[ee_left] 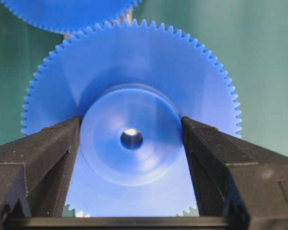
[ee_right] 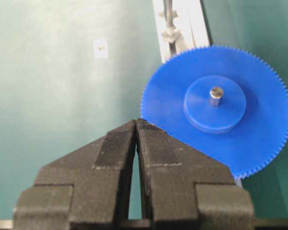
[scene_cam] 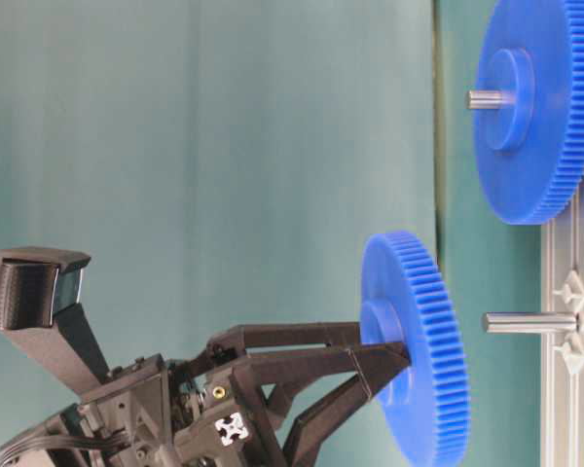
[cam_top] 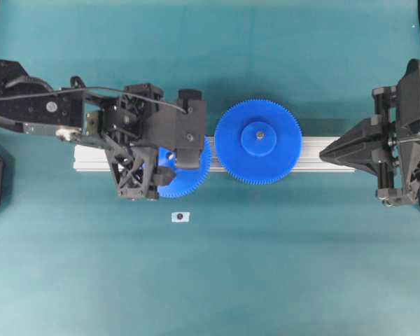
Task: Insert the small gear onto the shaft.
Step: 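Carry the gear to the empty shaft beside the large gear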
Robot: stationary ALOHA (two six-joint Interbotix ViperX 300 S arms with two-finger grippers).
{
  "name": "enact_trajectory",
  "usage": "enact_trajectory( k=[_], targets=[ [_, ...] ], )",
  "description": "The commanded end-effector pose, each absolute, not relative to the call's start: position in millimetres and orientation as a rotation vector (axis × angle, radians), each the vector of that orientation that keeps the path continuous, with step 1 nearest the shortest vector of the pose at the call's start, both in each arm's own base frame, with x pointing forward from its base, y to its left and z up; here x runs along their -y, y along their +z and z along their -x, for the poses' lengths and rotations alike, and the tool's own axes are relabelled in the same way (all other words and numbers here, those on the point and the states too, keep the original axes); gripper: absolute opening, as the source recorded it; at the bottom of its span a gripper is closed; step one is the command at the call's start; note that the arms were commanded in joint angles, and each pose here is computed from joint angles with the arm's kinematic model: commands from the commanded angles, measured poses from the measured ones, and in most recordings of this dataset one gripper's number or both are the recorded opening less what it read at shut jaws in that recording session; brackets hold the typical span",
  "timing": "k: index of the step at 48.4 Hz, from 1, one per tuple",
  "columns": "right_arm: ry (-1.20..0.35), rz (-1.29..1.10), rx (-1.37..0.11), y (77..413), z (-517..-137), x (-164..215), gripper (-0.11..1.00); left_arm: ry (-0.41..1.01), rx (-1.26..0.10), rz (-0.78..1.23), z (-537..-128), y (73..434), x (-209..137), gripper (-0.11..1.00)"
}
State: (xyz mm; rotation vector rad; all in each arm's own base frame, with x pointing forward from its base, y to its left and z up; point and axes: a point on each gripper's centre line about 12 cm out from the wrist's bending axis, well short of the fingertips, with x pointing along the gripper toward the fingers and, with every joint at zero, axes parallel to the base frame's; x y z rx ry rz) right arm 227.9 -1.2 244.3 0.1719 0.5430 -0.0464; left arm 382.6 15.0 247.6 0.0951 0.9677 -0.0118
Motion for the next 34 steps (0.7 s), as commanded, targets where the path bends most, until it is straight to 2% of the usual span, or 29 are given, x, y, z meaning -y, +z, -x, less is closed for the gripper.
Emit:
enact_trajectory(
  k=[1, 22, 34],
  targets=[
    [-0.047, -0.183, -0.52, 249.5, -229.7, 1.2, 0.11, -0.001, -0.924, -0.108, -388.3, 260.6, -22.4, 0.72],
    [-0.051, -0.195, -0.517, 250.2, -229.3, 1.5, 0.11, -0.006, -0.98, -0.144, -400.0, 232.6, -35.4, 0.72],
    [-0.05, -0.195, -0.517, 249.9, -229.0, 1.2, 0.11, 0.006, -0.946, -0.143, -401.6, 238.0, -39.2, 0.72]
  ],
)
